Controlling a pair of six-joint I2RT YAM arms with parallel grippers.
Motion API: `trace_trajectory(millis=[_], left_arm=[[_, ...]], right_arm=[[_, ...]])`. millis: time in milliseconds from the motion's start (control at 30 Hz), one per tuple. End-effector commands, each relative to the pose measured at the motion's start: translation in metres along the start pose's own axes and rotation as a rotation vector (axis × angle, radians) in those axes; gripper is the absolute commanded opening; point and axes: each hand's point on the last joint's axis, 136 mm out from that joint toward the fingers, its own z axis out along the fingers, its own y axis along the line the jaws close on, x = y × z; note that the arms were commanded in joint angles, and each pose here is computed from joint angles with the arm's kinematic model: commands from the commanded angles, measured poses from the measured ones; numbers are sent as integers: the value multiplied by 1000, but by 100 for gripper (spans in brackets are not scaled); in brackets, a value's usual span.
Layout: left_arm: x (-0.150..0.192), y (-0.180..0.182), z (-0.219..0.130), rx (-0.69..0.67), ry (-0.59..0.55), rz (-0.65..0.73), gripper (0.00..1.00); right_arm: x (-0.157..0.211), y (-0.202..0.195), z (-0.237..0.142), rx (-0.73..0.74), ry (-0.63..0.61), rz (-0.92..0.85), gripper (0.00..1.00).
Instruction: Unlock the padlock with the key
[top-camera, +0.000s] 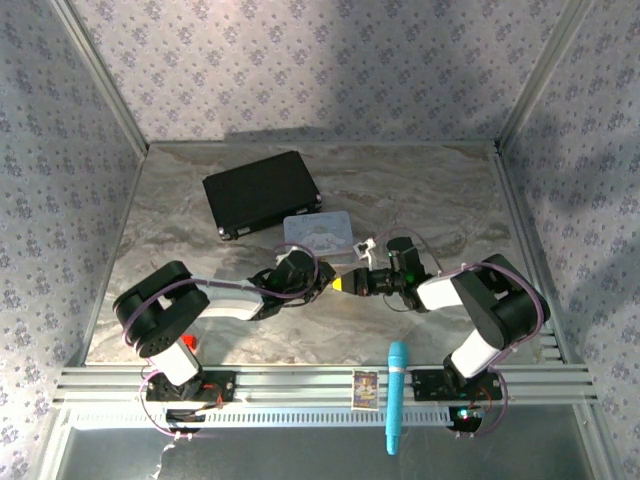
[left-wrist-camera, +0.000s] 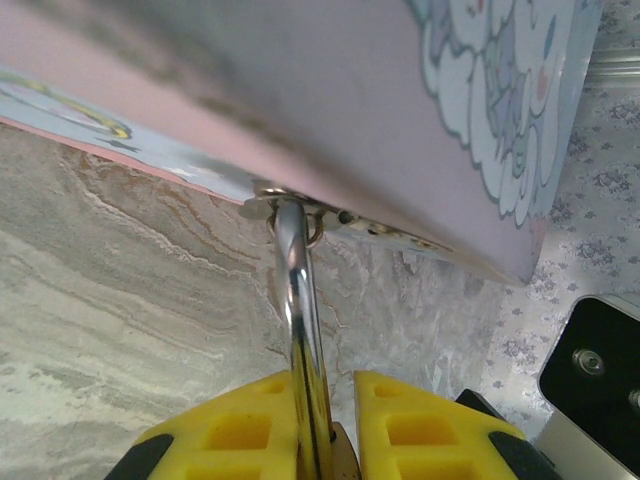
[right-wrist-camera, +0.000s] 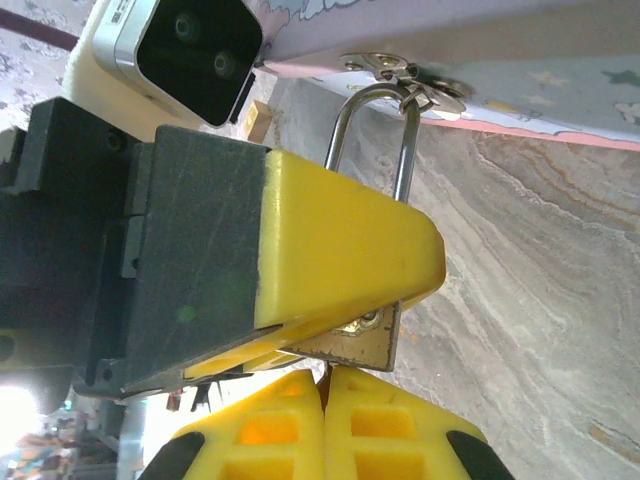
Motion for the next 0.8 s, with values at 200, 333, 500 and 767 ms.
trace_trajectory(millis=[200, 333, 500, 767], left_arm=[[41, 6, -5, 4, 197, -49, 0], [42, 6, -4, 2, 198, -48, 0], [40, 10, -4, -11, 190, -51, 0], [37, 30, 1, -72, 172, -49, 0]], right_arm=[[-29, -42, -22, 191, -160, 157, 3], [-25, -47, -24, 218, -161, 169, 6], [-24, -47, -28, 237, -162, 162, 11], [-30, -27, -39, 256, -167, 106, 34]])
